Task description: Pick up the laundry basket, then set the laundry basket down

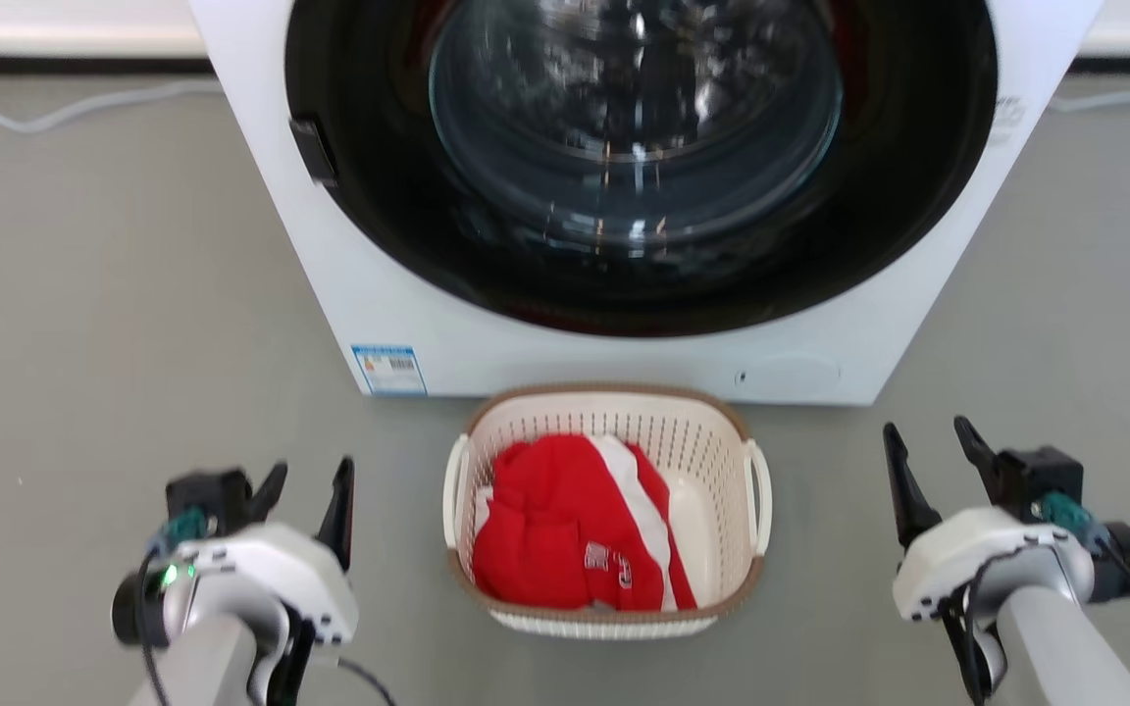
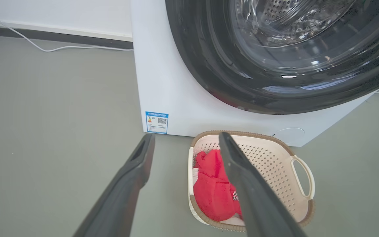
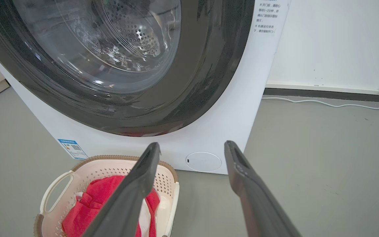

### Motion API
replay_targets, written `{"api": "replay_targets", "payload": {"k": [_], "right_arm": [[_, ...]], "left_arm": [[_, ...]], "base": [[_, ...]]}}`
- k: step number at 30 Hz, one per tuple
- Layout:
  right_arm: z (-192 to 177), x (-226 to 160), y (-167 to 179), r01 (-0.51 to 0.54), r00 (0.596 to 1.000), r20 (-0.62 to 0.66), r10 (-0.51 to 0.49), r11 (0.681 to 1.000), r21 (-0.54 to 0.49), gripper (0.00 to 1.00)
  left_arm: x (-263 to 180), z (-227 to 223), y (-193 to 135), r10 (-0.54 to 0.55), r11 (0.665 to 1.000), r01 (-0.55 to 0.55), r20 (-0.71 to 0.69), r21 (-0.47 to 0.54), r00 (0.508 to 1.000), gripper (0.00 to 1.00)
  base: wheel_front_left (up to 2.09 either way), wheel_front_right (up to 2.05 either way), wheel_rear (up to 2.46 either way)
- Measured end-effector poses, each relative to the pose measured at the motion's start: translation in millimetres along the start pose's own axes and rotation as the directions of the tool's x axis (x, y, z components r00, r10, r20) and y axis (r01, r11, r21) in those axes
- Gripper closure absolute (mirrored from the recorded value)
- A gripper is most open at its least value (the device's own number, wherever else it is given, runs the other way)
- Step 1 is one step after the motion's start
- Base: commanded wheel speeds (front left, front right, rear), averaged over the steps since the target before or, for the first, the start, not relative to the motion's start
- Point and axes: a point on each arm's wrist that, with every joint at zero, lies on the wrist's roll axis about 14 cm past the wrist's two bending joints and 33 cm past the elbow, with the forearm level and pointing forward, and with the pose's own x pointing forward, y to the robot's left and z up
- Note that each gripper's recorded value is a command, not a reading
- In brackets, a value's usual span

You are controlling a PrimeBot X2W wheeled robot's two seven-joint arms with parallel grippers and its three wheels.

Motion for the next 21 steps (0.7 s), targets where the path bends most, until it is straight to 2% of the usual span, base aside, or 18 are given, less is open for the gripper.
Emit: {"api": "replay_targets", "payload": {"k": [7, 21], "right_arm": [[25.6, -39.6, -1.9, 0.010, 0.994, 0.111, -0.010, 1.000, 0.001, 0.00], [22.7, -97.2, -9.0, 0.042, 0.982, 0.181, -0.046, 0.999, 0.023, 0.00]], "left_arm": [[-44.4, 4.7, 7.2, 0.010, 1.000, -0.010, 0.065, -0.003, 0.998, 0.00], [-89.5, 8.5, 12.4, 0.027, 1.000, -0.024, 0.153, -0.019, 0.988, 0.00]], "base": [[0.00, 0.00, 0.00], [0.00, 0.00, 0.00]]}}
